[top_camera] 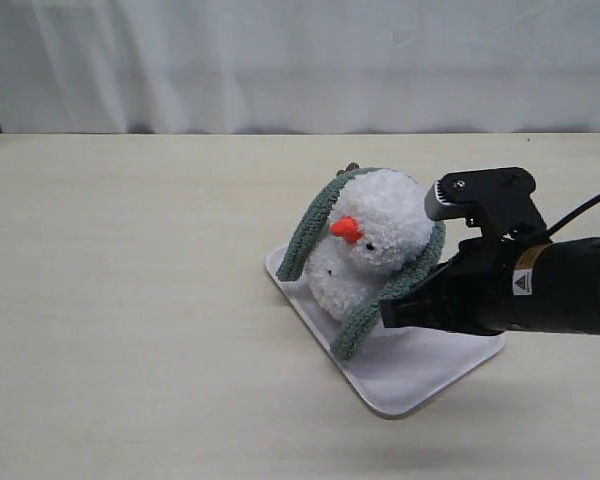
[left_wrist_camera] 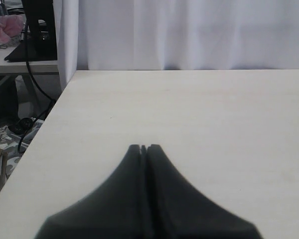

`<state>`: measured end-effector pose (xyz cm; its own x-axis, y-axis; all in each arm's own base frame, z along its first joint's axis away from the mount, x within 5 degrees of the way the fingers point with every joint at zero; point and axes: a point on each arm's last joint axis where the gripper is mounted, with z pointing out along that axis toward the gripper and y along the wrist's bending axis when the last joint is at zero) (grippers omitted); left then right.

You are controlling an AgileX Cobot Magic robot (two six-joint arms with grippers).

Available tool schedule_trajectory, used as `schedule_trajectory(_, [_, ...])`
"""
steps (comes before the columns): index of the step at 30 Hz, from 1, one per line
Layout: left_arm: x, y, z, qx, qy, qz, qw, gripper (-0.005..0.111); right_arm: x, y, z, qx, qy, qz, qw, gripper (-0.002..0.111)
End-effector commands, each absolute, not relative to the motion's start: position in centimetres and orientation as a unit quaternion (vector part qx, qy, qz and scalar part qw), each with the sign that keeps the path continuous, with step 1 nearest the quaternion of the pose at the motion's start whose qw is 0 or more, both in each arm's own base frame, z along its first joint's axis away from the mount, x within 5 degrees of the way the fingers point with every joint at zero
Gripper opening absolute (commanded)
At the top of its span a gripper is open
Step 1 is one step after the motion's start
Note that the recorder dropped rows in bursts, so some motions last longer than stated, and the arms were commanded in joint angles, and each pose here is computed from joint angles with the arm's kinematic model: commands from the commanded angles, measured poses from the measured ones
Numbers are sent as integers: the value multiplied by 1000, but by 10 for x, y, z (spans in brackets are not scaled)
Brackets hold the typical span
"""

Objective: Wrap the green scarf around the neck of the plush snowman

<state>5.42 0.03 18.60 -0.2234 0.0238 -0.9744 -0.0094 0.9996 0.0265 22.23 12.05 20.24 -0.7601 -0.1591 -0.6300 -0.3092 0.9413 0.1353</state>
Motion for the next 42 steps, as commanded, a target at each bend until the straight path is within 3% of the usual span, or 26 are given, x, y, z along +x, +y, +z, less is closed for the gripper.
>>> schedule_trajectory(1, [54, 0, 186, 1, 779, 12, 627, 0, 238, 131, 192, -123, 912, 140, 365, 4])
schedule_trajectory(13, [54, 0, 186, 1, 779, 12, 627, 0, 237, 130, 212, -146, 897, 137, 393, 5])
schedule_trajectory(16, [54, 0, 186, 1, 779, 12, 627, 0, 226, 122, 225, -172, 898, 115, 389, 25])
schedule_trajectory(22, [54, 0, 186, 1, 779, 12, 627, 0, 212, 114, 248, -177, 887, 114, 412, 86])
schedule_trajectory(24, [54, 0, 186, 1, 779, 12, 627, 0, 213, 114, 253, -180, 879, 117, 426, 93])
schedule_trajectory(31, [54, 0, 186, 1, 779, 12, 627, 0, 249, 131, 268, -203, 874, 92, 431, 93])
schedule_trajectory(42, [54, 0, 186, 1, 779, 12, 627, 0, 297, 150, 258, -216, 913, 31, 345, 93])
